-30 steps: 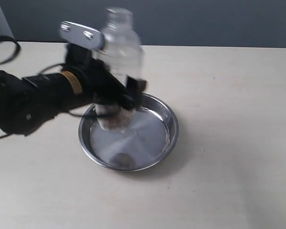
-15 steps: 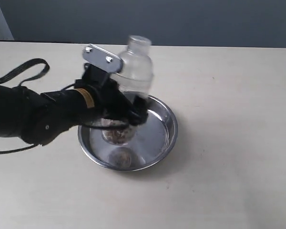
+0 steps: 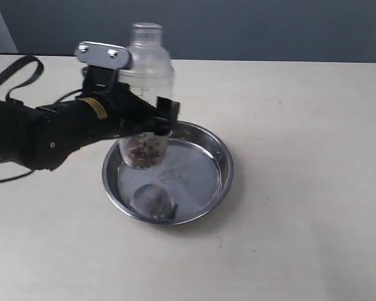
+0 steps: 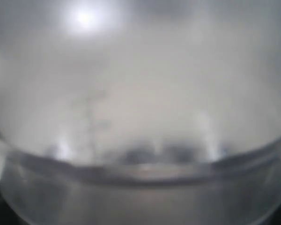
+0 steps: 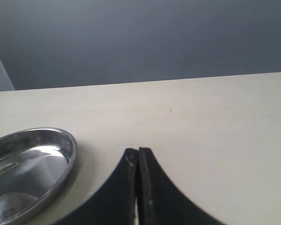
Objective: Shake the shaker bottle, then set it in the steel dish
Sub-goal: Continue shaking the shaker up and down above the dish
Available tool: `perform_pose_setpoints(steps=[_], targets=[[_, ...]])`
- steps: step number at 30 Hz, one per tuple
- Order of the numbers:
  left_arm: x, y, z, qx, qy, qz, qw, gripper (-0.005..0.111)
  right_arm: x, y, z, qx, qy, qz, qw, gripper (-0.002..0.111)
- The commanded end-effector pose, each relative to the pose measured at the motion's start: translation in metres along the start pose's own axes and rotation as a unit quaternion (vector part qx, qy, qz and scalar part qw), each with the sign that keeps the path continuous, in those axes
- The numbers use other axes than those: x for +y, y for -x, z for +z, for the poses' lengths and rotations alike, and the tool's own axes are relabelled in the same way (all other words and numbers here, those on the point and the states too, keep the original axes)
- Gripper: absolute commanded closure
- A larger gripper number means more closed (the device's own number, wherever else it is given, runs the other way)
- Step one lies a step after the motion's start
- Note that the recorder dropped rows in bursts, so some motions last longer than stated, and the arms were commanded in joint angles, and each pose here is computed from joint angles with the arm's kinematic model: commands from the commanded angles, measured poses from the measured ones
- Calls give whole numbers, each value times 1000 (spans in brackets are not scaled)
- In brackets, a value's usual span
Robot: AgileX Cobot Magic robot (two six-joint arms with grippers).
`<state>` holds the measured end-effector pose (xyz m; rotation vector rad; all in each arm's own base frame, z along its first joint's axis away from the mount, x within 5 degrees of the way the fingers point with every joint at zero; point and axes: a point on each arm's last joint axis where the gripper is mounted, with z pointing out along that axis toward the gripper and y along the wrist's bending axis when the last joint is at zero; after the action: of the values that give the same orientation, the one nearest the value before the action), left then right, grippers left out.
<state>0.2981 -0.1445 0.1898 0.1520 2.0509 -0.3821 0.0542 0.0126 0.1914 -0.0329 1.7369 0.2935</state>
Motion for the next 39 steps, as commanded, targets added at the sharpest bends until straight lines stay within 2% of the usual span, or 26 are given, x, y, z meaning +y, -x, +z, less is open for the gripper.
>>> perform_pose_setpoints(steps=[1, 2, 4, 6, 7, 8, 10, 12, 13, 14, 15, 16, 17, 19, 20, 21, 23, 24, 26, 27, 28, 29, 31, 36, 38, 39], targets=[[-31, -8, -12, 17, -106, 225, 968, 106, 0, 1, 0, -9, -1, 0, 1000, 109], [-15, 0, -9, -13, -61, 109, 992, 106, 0, 1, 0, -9, -1, 0, 1000, 109], [10, 6, -5, -50, 21, -81, 995, 106, 0, 1, 0, -9, -1, 0, 1000, 109], [-16, 4, -7, -24, -59, 67, 996, 106, 0, 1, 0, -7, -1, 0, 1000, 109], [-33, -4, -12, -1, -120, 213, 970, 106, 0, 1, 0, -7, -1, 0, 1000, 109], [-42, -6, -16, 4, -143, 240, 960, 106, 0, 1, 0, -7, -1, 0, 1000, 109], [-19, 2, -8, -15, -75, 99, 992, 106, 0, 1, 0, -8, -1, 0, 1000, 109], [10, 7, -2, -41, 21, -99, 994, 106, 0, 1, 0, -8, -1, 0, 1000, 109], [0, 6, -3, -30, -7, -50, 998, 106, 0, 1, 0, -8, -1, 0, 1000, 109], [-21, 3, -8, -12, -73, 86, 994, 106, 0, 1, 0, -8, -1, 0, 1000, 109], [-36, -2, -13, -3, -122, 201, 972, 106, 0, 1, 0, -8, -1, 0, 1000, 109], [-42, -6, -16, 9, -141, 243, 960, 106, 0, 1, 0, -8, -1, 0, 1000, 109], [-34, 0, -14, 0, -114, 181, 977, 106, 0, 1, 0, -8, -1, 0, 1000, 109], [-2, 11, -6, -39, -12, -68, 997, 106, 0, 1, 0, -8, -1, 0, 1000, 109], [-5, 11, -6, -46, -18, -88, 995, 106, 0, 1, 0, -8, -1, 0, 1000, 109], [-22, 12, -9, -46, -67, 6, 997, 106, 0, 1, 0, -8, -1, 0, 1000, 109], [-52, 4, -20, -31, -168, 217, 961, 106, 0, 1, 0, -8, -1, 0, 1000, 109], [-47, 7, -19, -31, -152, 183, 971, 106, 0, 1, 0, -8, -1, 0, 1000, 109], [-12, 17, -11, -58, -34, -20, 998, 106, 0, 1, 0, -8, -1, 0, 1000, 109], [-2, 17, -8, -66, 3, -91, 994, 106, 0, 1, 0, -8, -1, 0, 1000, 109], [-8, 16, -7, -58, -11, -66, 996, 106, 0, 1, 0, -8, -1, 0, 1000, 109], [-29, 11, -9, -34, -72, 44, 996, 106, 0, 1, 0, -8, -1, 0, 1000, 109], [-71, -8, -22, 1, -192, 259, 947, 106, 0, 1, 0, -8, -1, 0, 1000, 109], [-34, 4, -5, -35, -55, 7, 998, 106, 0, 1, 0, -8, -1, 0, 1000, 109], [-49, -1, -11, -21, -114, 205, 972, 106, 0, 1, 0, -8, -1, 0, 1000, 109], [-46, -2, -11, -11, -111, 223, 968, 106, 0, 1, 0, -8, -1, 0, 1000, 109]])
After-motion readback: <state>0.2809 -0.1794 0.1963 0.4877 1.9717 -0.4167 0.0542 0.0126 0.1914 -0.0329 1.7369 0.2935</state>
